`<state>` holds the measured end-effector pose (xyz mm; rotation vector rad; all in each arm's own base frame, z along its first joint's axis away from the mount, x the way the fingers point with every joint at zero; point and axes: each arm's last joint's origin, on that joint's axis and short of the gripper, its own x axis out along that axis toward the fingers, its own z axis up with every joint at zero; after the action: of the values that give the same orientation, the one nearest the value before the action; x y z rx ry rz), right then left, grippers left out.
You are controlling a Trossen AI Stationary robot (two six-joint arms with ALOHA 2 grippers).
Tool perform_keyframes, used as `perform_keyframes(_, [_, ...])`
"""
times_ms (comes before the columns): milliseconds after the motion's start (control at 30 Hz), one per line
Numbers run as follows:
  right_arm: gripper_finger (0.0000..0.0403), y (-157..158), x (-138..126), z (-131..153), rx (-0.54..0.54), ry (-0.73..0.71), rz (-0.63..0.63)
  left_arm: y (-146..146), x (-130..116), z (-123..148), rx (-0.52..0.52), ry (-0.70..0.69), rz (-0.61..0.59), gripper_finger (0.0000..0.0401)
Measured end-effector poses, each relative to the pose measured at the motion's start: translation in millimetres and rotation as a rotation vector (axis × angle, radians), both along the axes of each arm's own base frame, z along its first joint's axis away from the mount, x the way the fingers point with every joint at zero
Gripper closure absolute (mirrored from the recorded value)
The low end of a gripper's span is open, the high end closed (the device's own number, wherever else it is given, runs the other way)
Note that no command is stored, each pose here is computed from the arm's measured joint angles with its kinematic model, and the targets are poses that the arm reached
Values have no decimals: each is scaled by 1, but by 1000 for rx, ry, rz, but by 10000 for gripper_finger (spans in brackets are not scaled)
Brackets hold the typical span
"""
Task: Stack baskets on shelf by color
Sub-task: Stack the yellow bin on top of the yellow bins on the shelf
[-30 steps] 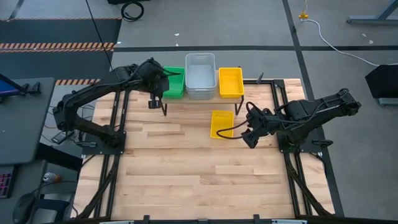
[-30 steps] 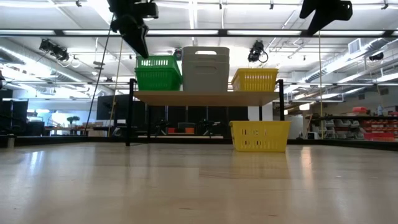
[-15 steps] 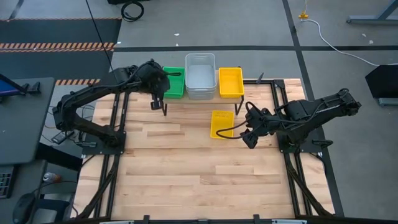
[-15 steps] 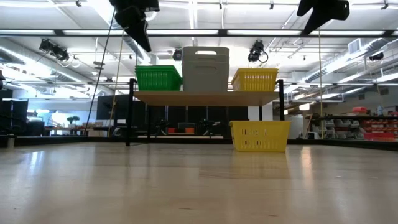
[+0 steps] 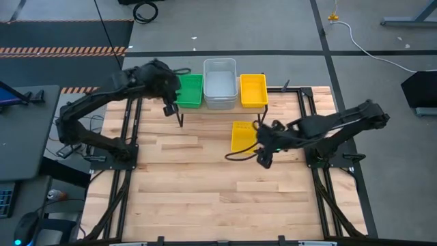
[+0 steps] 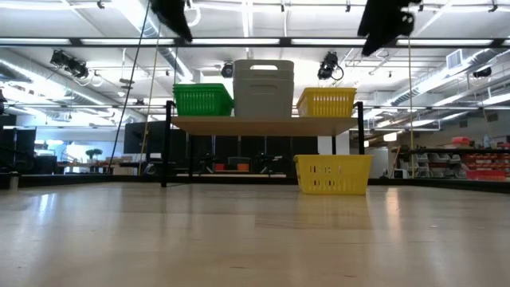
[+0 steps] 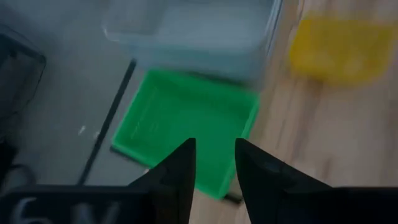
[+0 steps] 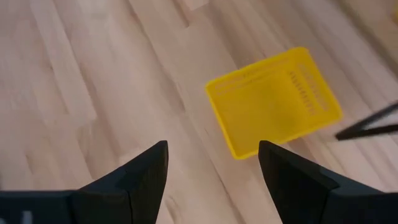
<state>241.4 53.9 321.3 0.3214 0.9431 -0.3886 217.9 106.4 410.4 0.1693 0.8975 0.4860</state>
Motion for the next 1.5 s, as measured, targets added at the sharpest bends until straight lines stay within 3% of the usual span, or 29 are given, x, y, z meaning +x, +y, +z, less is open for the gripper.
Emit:
perform_keyframes(200, [147,-3,31,-32,-61,150,117,-14,-24,19,-67,-221,19,284])
perform_keyframes(467, [159,-31,64,-62,-61,215,247,-32,-56,30,-101,-445,65,284])
perform_keyframes(700, [164,-54,82,-86,22,249,321,-51,-72,20,-156,-517,58,284])
perform_keyframes(1133, [170,-56,103,-146,114,413,380,-64,-66,-7,-222,-547,66,284])
perform_keyframes(1300, [228,-56,104,-157,133,460,380,-65,-64,-11,-235,-544,79,284])
perform_keyframes(1500, [379,-52,94,-139,131,458,390,-65,-63,-8,-228,-576,92,284])
